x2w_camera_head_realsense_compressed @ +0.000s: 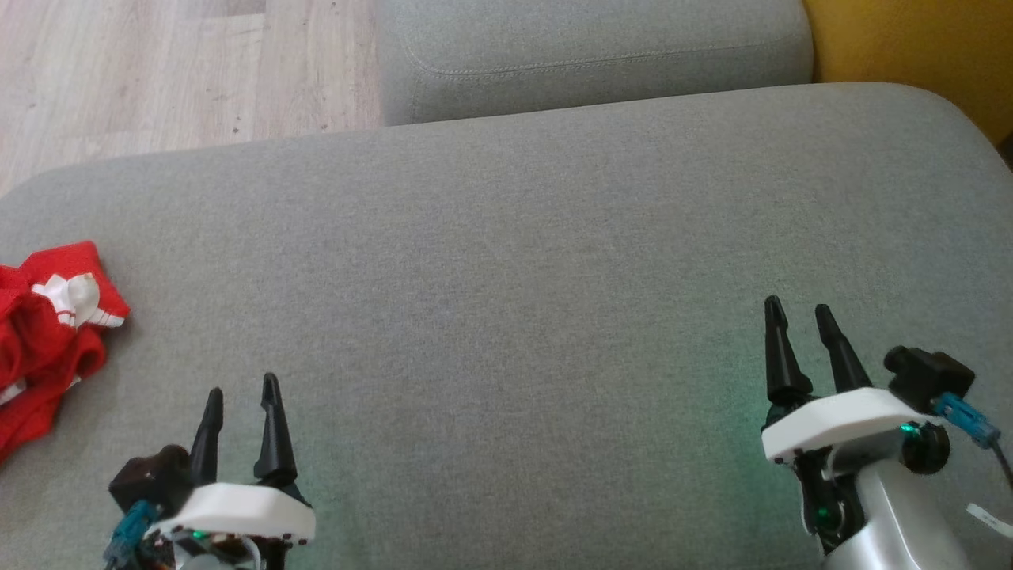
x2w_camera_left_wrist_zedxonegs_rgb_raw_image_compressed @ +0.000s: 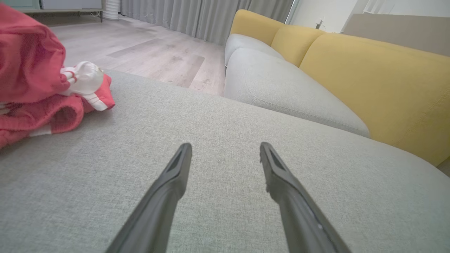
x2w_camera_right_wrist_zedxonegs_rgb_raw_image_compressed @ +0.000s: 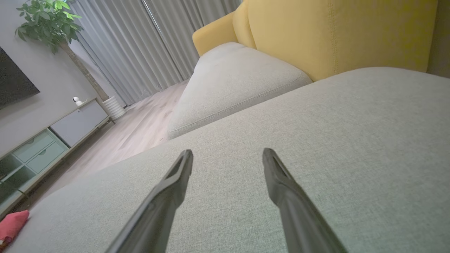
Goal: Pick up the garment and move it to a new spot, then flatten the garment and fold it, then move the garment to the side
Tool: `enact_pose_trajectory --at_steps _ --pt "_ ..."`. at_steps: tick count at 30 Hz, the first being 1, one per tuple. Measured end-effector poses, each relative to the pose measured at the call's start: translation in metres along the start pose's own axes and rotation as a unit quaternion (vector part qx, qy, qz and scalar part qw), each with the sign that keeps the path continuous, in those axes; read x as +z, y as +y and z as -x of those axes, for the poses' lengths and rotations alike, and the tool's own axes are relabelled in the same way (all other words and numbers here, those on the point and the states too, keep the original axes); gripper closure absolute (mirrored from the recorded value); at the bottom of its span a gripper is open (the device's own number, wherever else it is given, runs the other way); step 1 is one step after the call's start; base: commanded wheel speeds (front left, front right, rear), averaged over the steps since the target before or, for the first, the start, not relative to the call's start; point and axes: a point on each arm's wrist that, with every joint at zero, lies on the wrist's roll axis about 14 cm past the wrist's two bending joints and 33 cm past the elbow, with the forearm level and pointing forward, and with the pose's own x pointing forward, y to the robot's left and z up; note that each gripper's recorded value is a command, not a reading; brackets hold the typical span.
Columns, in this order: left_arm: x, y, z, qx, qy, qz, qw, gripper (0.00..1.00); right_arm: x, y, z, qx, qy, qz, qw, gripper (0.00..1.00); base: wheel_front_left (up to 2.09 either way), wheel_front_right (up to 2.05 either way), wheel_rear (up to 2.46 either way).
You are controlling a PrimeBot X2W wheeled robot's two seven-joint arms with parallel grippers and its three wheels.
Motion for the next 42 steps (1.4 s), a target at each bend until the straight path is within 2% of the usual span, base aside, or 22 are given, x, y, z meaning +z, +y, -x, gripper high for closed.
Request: enact_pose_trajectory --at_steps 11,26,34,42 --pt "0.01 -0.003 -0.007 -0.01 -0.019 -0.071 0.997 0.0 -0.007 0.007 -0.002 0.018 0.006 0.072 0.997 0.0 0.0 0.0 0.0" --pt "0.005 -0.007 -0.006 -0.022 -0.021 -0.157 0.987 0.0 -0.006 0.011 -0.002 0.036 0.0 0.159 0.987 0.0 0.0 0.0 0.0" --pt "0.007 0.0 -0.005 -0.012 -0.027 -0.184 0.982 0.0 -0.003 0.012 -0.002 0.042 -0.008 0.189 0.981 0.0 0.0 0.0 0.0" --pt "0.008 0.009 -0.004 0.009 -0.028 -0.174 0.984 0.0 0.001 0.003 -0.003 0.025 -0.012 0.182 0.983 0.0 0.0 0.0 0.0"
